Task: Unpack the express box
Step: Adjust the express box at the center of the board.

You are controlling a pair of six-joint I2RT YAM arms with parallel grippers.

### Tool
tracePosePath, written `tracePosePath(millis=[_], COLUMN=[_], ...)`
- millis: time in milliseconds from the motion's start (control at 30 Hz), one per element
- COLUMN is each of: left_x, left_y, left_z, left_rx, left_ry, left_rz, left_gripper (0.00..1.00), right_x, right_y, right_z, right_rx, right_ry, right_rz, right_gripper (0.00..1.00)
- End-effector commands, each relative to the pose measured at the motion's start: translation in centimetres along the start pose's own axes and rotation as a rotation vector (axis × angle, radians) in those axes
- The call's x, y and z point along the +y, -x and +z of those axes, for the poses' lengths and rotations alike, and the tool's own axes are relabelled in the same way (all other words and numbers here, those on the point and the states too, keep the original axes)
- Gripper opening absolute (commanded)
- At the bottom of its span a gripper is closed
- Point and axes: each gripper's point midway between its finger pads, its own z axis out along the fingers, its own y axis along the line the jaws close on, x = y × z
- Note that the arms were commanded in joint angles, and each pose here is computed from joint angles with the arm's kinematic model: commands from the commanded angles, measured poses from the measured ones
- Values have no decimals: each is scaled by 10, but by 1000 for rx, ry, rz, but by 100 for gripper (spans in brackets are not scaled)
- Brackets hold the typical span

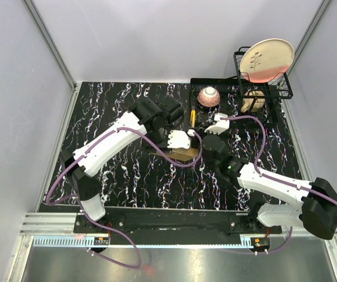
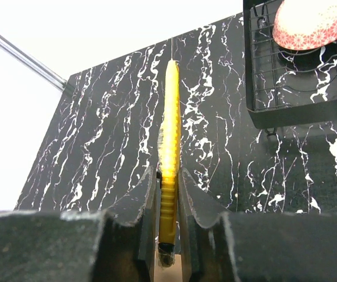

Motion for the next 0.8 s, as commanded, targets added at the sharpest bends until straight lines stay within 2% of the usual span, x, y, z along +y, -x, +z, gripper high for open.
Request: tracePosePath(millis=[0,200,500,767], left_x=[-5,-8,-23,-43], left_y=[29,38,36,23], left_z=[-60,-82,-79,-37], left_rx=[-294,-386,-395,-272], left_ry=[33,47,-5,-120], left_rz=[-158,-182,-207,-217], left_gripper=[23,25,35,16], right_x=[-20,-20,-12,-3], right_y=[-49,-67,-91,-109], right_z=[-1,3,10,11], right_rx=[118,160,221,257], right_ry=[-50,-42,-17,9], right_rz=[-78,-65,-73,-84], right_gripper=[0,0,0,0])
